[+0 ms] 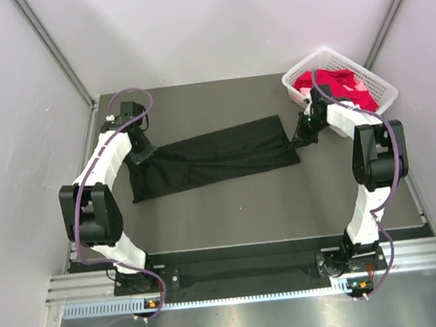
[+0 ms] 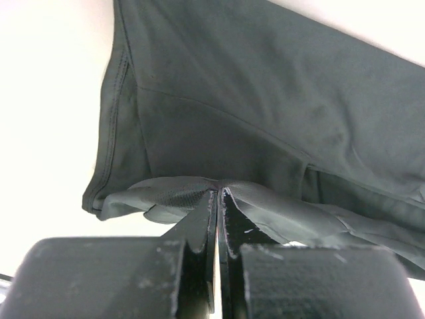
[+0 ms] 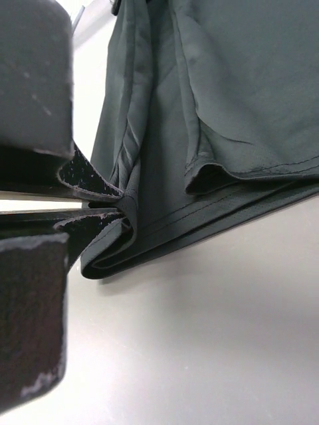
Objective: Fold and stack the t-shirts
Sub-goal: Fold the tshirt
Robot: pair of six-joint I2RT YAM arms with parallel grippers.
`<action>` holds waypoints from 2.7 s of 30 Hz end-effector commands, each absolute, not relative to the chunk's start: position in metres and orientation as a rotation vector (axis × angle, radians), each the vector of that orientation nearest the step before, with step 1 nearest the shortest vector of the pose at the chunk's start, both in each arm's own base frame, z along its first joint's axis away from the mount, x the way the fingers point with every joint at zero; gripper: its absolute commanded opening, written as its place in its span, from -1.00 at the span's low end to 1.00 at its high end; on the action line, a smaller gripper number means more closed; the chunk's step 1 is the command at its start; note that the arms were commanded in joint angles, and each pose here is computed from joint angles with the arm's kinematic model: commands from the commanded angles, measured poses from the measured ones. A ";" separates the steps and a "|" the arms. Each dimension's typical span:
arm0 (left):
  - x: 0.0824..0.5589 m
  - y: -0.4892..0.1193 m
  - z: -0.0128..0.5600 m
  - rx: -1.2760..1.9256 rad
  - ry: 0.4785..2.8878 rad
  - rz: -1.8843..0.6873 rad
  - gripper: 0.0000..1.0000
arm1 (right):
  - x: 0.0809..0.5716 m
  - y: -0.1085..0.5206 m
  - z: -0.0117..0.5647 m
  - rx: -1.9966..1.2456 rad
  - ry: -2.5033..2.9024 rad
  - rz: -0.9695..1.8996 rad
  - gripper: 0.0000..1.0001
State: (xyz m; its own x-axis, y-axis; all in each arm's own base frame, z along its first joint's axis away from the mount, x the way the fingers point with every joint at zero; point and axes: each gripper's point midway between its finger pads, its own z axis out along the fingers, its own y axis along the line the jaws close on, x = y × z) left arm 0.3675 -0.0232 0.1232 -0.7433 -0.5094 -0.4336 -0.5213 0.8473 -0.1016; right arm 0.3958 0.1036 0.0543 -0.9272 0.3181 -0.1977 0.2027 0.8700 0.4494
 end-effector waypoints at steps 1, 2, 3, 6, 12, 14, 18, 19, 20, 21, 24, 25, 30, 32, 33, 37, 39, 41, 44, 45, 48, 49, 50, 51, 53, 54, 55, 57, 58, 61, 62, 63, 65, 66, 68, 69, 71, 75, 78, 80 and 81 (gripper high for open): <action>0.383 -0.013 0.135 -0.760 2.518 0.028 -1.00 | 0.409 0.102 0.058 0.410 2.761 0.609 -1.00; 0.383 -0.012 0.134 -0.762 2.517 0.029 -1.00 | 0.412 0.102 0.060 0.402 2.753 0.608 -1.00; 0.383 -0.010 0.133 -0.766 2.517 0.034 -1.00 | 0.413 0.102 0.060 0.402 2.751 0.606 -1.00; 0.386 -0.003 0.127 -0.785 2.520 0.035 -1.00 | 0.418 0.102 0.062 0.408 2.733 0.609 -1.00; 0.391 0.002 0.119 -0.795 2.539 0.045 -1.00 | 0.428 0.105 0.058 0.414 2.732 0.620 -1.00; 0.393 0.004 0.115 -0.800 2.546 0.051 -1.00 | 0.434 0.108 0.061 0.399 2.720 0.627 -1.00; 0.393 0.005 0.108 -0.796 2.564 0.057 -1.00 | 0.441 0.110 0.055 0.395 2.730 0.623 -1.00; 0.395 0.006 0.108 -0.798 2.562 0.057 -1.00 | 0.442 0.112 0.055 0.392 2.731 0.622 -1.00; 0.395 0.005 0.107 -0.796 2.566 0.056 -1.00 | 0.445 0.113 0.056 0.386 2.729 0.622 -1.00; 0.395 0.005 0.106 -0.795 2.569 0.058 -1.00 | 0.446 0.113 0.053 0.389 2.735 0.622 -1.00; 0.397 0.015 0.102 -0.831 2.565 0.065 -1.00 | 0.450 0.115 0.051 0.382 2.740 0.610 -0.96; 0.398 0.015 0.102 -0.832 2.568 0.060 -1.00 | 0.450 0.115 0.050 0.382 2.742 0.606 -0.95; 0.400 0.016 0.092 -0.840 2.592 0.056 -0.86 | 0.457 0.114 0.047 0.370 2.747 0.586 -0.77; 0.402 0.014 0.091 -0.836 2.597 0.039 -0.66 | 0.461 0.115 0.051 0.345 2.738 0.577 -0.65; 0.404 0.013 0.089 -0.834 2.602 0.028 -0.44 | 0.462 0.115 0.053 0.333 2.737 0.572 -0.61; 0.412 0.004 0.111 -0.825 2.579 -0.051 -0.01 | 0.462 0.112 0.069 0.282 2.727 0.494 -0.37; 0.407 0.006 0.126 -0.825 2.554 -0.050 0.13 | 0.459 0.110 0.087 0.242 2.703 0.456 -0.33; 0.397 0.009 0.139 -0.827 2.533 -0.025 0.17 | 0.452 0.110 0.102 0.213 2.681 0.416 -0.29; 0.375 0.016 0.146 -0.864 2.522 -0.005 0.18 | 0.440 0.117 0.116 0.159 2.660 0.392 -0.22; 0.368 0.014 0.144 -0.881 2.530 -0.034 0.15 | 0.436 0.120 0.119 0.148 2.655 0.394 -0.21; 0.339 0.014 0.130 -0.973 2.541 -0.093 0.04 | 0.418 0.131 0.117 0.118 2.675 0.431 -0.17; 0.324 0.010 0.116 -1.004 2.574 -0.103 0.04 | 0.413 0.136 0.116 0.105 2.679 0.466 -0.16; 0.317 0.014 0.116 -1.030 2.558 -0.112 0.04 | 0.402 0.136 0.111 0.103 2.695 0.477 -0.15; 0.306 0.015 0.105 -1.065 2.579 -0.113 0.04 | 0.397 0.138 0.109 0.093 2.698 0.492 -0.14; 0.298 0.015 0.101 -1.100 2.584 -0.160 0.05 | 0.385 0.135 0.096 0.081 2.717 0.492 -0.13; 0.291 0.022 0.096 -1.146 2.579 -0.167 0.04 | 0.381 0.134 0.095 0.077 2.715 0.490 -0.12; 0.290 0.022 0.095 -1.159 2.570 -0.202 0.04 | 0.378 0.133 0.092 0.071 2.719 0.487 -0.12; 0.283 0.031 0.086 -1.210 2.556 -0.225 -0.06 | 0.368 0.132 0.083 0.072 2.745 0.484 -0.12; 0.283 0.034 0.083 -1.224 2.547 -0.238 -0.13 | 0.366 0.131 0.080 0.070 2.750 0.485 -0.11; 0.288 0.040 0.073 -1.253 2.535 -0.286 -0.33 | 0.363 0.132 0.078 0.071 2.758 0.496 -0.11; 0.290 0.038 0.068 -1.257 2.548 -0.308 -0.34 | 0.364 0.132 0.079 0.073 2.756 0.498 -0.12; 0.291 0.037 0.064 -1.254 2.562 -0.316 -0.37 | 0.364 0.133 0.079 0.070 2.757 0.501 -0.11; 0.286 0.037 0.054 -1.286 2.604 -0.299 -0.38 | 0.366 0.133 0.080 0.070 2.754 0.499 -0.12; 0.283 0.039 0.051 -1.295 2.613 -0.277 -0.38 | 0.366 0.133 0.081 0.070 2.752 0.497 -0.11; 0.281 0.040 0.047 -1.307 2.620 -0.260 -0.35 | 0.366 0.132 0.079 0.074 2.755 0.493 -0.12; 0.279 0.042 0.045 -1.317 2.617 -0.249 -0.34 | 0.367 0.131 0.078 0.081 2.753 0.480 -0.11; 0.278 0.044 0.044 -1.329 2.619 -0.242 -0.28 | 0.365 0.128 0.074 0.093 2.765 0.463 -0.10; 0.275 0.046 0.040 -1.330 2.620 -0.239 -0.15 | 0.367 0.124 0.068 0.104 2.772 0.435 -0.07; 0.272 0.048 0.035 -1.347 2.638 -0.240 -0.14 | 0.369 0.124 0.065 0.108 2.780 0.433 -0.06; 0.266 0.048 0.032 -1.364 2.647 -0.228 -0.13 | 0.370 0.123 0.065 0.120 2.784 0.432 -0.05; 0.261 0.047 0.029 -1.363 2.654 -0.231 -0.13 | 0.371 0.123 0.064 0.121 2.782 0.432 -0.05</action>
